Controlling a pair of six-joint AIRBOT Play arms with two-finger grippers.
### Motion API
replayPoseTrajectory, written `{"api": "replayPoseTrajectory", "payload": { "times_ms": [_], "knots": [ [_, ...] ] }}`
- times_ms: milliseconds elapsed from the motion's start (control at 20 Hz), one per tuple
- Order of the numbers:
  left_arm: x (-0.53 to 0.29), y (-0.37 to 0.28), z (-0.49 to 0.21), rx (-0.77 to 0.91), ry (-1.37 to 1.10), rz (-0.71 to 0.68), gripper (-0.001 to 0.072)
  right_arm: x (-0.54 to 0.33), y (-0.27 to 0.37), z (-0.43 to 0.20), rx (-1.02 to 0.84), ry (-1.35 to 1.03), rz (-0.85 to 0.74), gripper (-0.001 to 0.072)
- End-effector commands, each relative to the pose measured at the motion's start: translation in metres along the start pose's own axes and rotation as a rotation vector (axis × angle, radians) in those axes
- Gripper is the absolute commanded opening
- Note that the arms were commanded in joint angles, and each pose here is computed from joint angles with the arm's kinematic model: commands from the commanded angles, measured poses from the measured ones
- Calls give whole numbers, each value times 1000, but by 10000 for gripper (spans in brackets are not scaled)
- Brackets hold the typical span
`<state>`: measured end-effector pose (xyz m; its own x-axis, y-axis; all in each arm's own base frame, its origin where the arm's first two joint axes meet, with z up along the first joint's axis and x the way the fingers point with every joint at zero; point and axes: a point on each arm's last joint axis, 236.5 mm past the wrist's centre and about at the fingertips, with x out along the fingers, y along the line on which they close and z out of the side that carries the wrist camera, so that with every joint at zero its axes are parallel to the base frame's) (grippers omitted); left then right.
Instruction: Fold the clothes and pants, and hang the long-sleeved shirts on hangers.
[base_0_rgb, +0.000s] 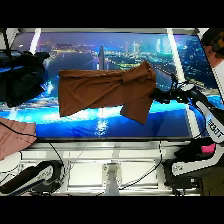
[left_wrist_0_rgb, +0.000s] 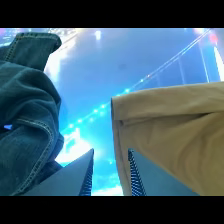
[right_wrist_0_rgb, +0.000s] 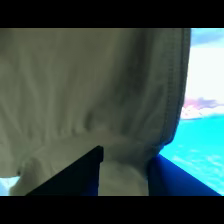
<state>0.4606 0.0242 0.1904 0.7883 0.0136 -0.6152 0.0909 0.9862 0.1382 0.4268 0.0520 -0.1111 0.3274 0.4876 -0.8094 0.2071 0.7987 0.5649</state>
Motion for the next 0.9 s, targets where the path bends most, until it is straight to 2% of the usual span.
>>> {"api": "replayPoseTrajectory", "payload": {
  "times_ms": [0, 50, 100, 150, 350, 500, 600, 750, 850],
  "knots": [
    [0, 0, -2, 1, 9, -1, 245, 7, -2, -7, 35, 29, -4, 307],
    [0, 0, -2, 1, 9, -1, 246, 7, -1, -8, 25, 29, -4, 279],
    [0, 0, -2, 0, 10, -2, 245, 7, 0, -8, 21, 30, -4, 126],
    [0, 0, -3, 0, 12, -2, 245, 6, 0, -7, 17, 29, -5, 17],
    [-2, 10, -34, -27, 133, -2, 245, -8, -7, 0, -75, 9, -71, 14],
    [-6, 38, -91, -108, 313, 16, 246, -23, -13, 3, -155, -5, -134, 15],
    [-2, 38, -135, -164, 410, -45, 251, -26, -15, 3, -170, -7, -146, 15],
    [11, 6, -190, -212, 493, -219, 393, -26, -15, 4, -170, -7, -146, 14],
    [15, -27, -221, -177, 536, -342, 482, -26, -14, 3, -170, -6, -145, 14]
  ]
}}
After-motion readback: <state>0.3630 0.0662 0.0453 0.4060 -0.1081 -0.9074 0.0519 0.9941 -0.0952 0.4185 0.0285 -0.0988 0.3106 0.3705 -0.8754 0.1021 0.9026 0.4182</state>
